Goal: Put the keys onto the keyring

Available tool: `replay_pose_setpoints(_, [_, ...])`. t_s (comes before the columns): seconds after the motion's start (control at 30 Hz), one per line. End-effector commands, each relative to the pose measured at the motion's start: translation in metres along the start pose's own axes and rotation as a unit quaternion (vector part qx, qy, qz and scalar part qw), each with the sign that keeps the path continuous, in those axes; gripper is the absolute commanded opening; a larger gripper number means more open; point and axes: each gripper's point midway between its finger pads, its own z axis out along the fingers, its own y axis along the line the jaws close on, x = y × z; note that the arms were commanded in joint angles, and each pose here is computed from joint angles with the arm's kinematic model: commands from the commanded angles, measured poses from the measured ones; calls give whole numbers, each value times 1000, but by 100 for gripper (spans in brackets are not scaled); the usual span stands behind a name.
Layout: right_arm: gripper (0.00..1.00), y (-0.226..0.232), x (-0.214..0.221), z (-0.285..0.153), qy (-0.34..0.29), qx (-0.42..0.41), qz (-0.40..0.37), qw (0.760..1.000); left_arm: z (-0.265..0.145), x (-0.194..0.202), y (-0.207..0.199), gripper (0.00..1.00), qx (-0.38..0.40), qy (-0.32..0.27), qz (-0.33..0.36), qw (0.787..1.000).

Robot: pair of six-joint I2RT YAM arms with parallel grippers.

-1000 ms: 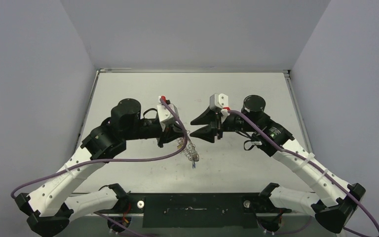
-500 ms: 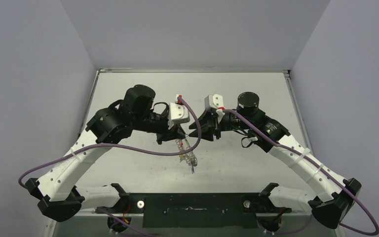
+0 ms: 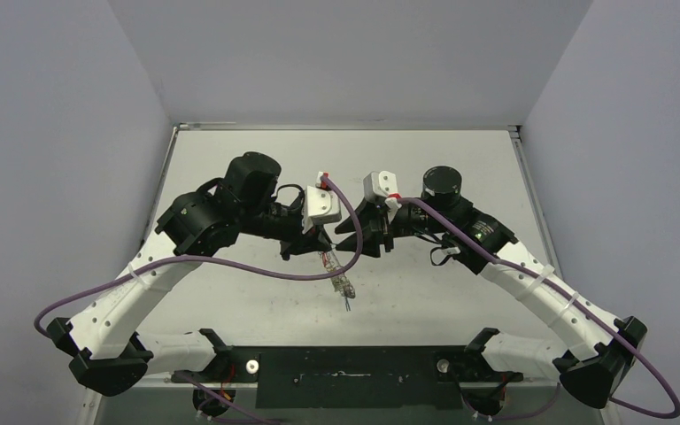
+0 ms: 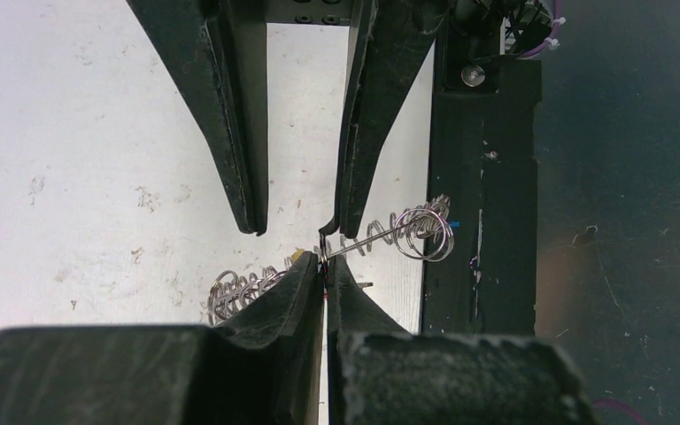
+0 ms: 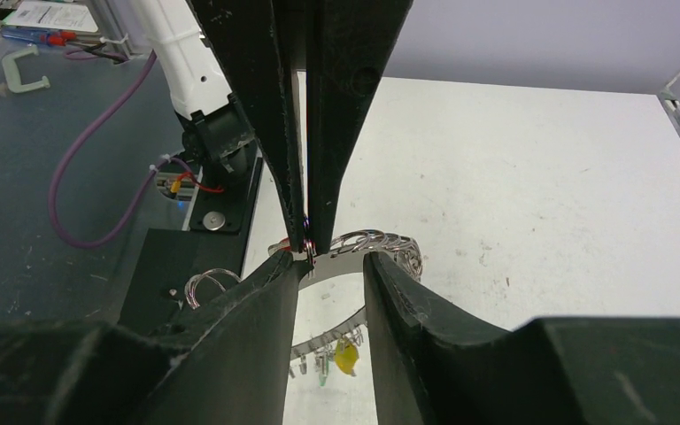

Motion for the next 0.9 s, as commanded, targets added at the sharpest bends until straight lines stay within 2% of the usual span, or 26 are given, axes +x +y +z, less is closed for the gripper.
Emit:
replay_pose_setpoints(0.0, [34, 7, -12, 4, -19, -22, -23, 999, -12, -35, -3, 0, -2, -63, 40, 997])
replay_pose_setpoints(0.07, [30, 8, -9, 6, -18, -26, -20, 999, -11, -35, -4, 0, -1, -66, 39, 997])
replay_pose_setpoints(0.2, [17, 8, -5, 9, -14, -28, -16, 999, -10, -35, -4, 0, -1, -71, 36, 997])
replay_pose_setpoints(0.4, [13, 9, -5, 10, -14, -29, -16, 999, -9, -37, -6, 0, 3, -83, 32, 996])
replay_pose_setpoints(0.47, [13, 9, -3, 11, -11, -30, -15, 999, -9, -38, -6, 0, 2, -84, 33, 996])
replay_pose_setpoints(0.57, [24, 9, 4, 11, 0, -28, -16, 999, -10, -39, -5, 0, 0, -86, 33, 996])
replay_pose_setpoints(0.6, [24, 9, 5, 11, 3, -27, -17, 999, -10, -39, -5, 0, 0, -87, 33, 996])
replay_pose_setpoints(0.63, [19, 9, 7, 11, 6, -26, -17, 999, -10, -38, -6, 0, 1, -87, 33, 996])
replay_pose_setpoints(0.67, [7, 9, 8, 11, 11, -27, -17, 999, -10, -38, -6, 0, 0, -87, 31, 996])
replay_pose_setpoints(0.7, [0, 9, 10, 11, 14, -29, -17, 999, -10, -38, -5, 0, -2, -88, 31, 996])
replay_pose_setpoints(0.87, [0, 9, 11, 9, 19, -24, -19, 999, -11, -36, -4, 0, -11, -90, 28, 995])
